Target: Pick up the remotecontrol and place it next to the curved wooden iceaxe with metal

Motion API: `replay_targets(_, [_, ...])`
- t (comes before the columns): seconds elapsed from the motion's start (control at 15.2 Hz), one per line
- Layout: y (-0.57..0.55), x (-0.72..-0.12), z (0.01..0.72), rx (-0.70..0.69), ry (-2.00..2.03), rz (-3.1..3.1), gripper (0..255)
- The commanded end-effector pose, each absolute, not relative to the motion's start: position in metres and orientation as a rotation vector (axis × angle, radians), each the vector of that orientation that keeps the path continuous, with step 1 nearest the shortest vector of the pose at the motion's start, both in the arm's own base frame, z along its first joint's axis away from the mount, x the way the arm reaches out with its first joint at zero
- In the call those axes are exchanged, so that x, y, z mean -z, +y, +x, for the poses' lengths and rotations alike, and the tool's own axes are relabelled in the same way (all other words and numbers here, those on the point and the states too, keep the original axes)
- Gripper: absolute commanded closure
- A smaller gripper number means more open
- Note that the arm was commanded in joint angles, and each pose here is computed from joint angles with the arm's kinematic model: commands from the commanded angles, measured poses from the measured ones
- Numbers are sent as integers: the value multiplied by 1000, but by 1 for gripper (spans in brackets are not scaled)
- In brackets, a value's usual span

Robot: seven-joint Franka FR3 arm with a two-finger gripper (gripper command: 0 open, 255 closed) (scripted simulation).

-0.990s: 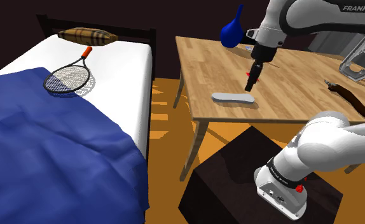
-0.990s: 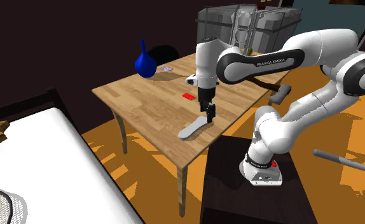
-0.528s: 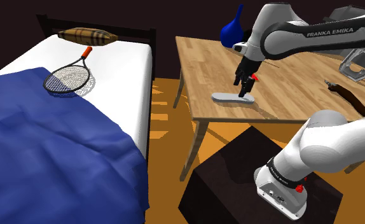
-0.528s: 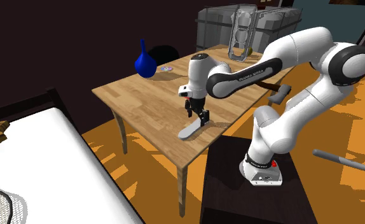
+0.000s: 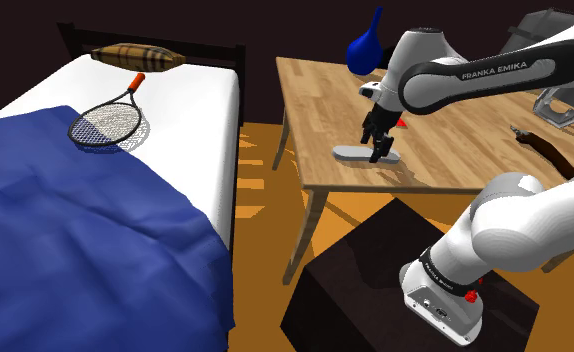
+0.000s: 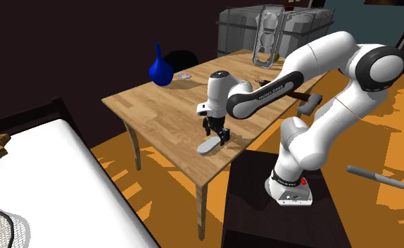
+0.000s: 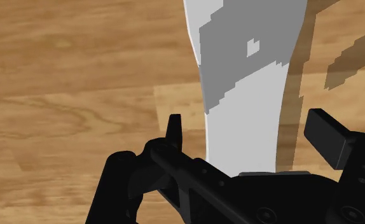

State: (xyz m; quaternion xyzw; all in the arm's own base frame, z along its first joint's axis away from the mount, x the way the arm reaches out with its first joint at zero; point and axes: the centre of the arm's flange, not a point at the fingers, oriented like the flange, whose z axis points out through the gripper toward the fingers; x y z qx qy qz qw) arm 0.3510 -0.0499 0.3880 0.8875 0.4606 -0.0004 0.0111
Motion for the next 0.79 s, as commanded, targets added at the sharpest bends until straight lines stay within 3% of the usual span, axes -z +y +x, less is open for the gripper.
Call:
replay_targets(0.0, [-50,-383,351,1,1438,2768,0])
replay_targets(0.46, [-50,-383,351,1,1438,2768,0])
replay_targets(0.53, [-50,-383,351,1,1438,2768,255])
replay_targets(0.73, [-50,-383,351,1,1438,2768,255])
